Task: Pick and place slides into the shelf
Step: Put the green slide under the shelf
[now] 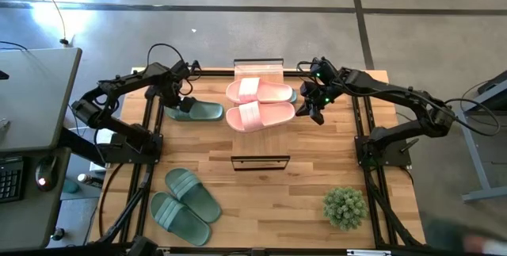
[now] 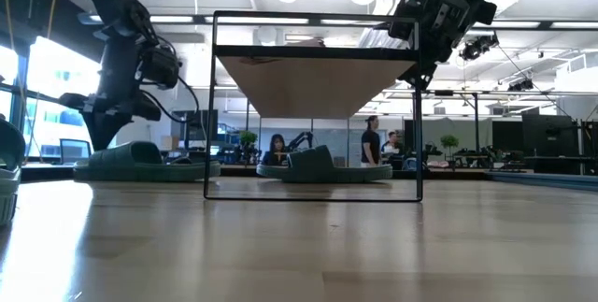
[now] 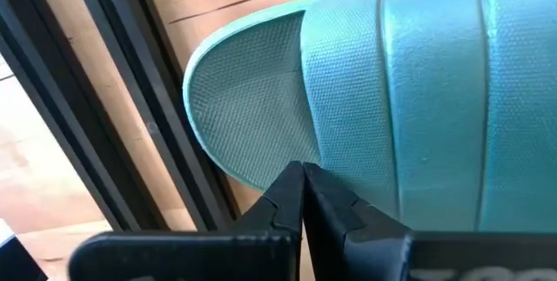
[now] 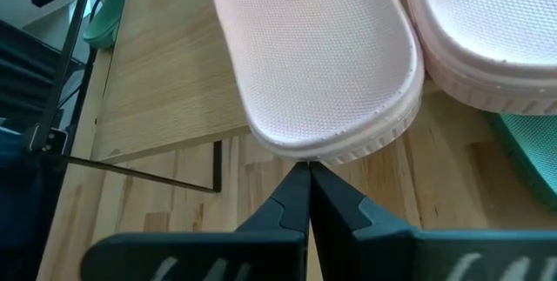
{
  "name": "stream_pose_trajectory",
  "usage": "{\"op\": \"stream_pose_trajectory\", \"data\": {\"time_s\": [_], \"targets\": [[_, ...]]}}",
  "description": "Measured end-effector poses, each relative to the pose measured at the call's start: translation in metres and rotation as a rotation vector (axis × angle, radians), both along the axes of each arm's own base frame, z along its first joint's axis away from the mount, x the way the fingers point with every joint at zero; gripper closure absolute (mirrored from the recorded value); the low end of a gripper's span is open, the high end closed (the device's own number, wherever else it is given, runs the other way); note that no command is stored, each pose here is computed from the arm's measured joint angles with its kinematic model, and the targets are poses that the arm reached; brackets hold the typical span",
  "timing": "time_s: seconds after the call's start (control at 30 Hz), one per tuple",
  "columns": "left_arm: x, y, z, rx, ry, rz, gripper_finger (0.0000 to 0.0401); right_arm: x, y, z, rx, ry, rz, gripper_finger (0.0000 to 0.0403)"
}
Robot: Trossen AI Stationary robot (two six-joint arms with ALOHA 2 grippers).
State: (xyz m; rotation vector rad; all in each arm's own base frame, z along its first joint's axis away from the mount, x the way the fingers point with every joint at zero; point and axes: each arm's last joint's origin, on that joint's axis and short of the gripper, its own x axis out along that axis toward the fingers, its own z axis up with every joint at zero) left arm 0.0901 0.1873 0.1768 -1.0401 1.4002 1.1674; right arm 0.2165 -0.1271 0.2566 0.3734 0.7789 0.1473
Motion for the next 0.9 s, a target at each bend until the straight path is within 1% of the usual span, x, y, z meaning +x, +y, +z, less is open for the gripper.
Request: {"op": "stream_pose_trajectory", "data": {"time_s": [0.07, 0.2, 0.3, 0.4, 0.57, 0.73, 0.83, 0.9], "targets": [[0.0, 0.0, -0.003, 0.005, -0.015, 0.016, 0.0401, 0.0, 0.0, 0.0, -0.002, -0.001, 0.002, 0.0403], [0.002, -0.002, -0.013, 0.002, -0.099, 0.045, 0.0401, 0.0, 0.0, 0.0, -0.002, -0.001, 0.002, 0.0403], [0.007, -0.004, -0.015, 0.016, -0.12, 0.03, 0.0401, 0.0, 0.0, 0.0, -0.002, 0.0, -0.002, 0.0403], [0.016, -0.004, -0.015, 0.05, -0.142, 0.006, 0.0401, -0.002, -0.004, 0.0, 0.0, 0.009, -0.029, 0.0403], [0.03, -0.003, -0.015, 0.12, -0.185, -0.029, 0.0401, -0.018, -0.023, -0.002, 0.024, 0.039, -0.14, 0.0403], [0.039, -0.003, -0.014, 0.156, -0.219, -0.036, 0.0401, -0.044, -0.049, -0.004, 0.03, 0.088, -0.319, 0.0403], [0.043, -0.005, -0.014, 0.164, -0.227, -0.047, 0.0401, -0.059, -0.065, -0.01, 0.079, 0.128, -0.432, 0.0403], [0.047, -0.005, -0.014, 0.176, -0.238, -0.061, 0.0401, -0.066, -0.074, -0.019, 0.127, 0.176, -0.484, 0.0403]]}}
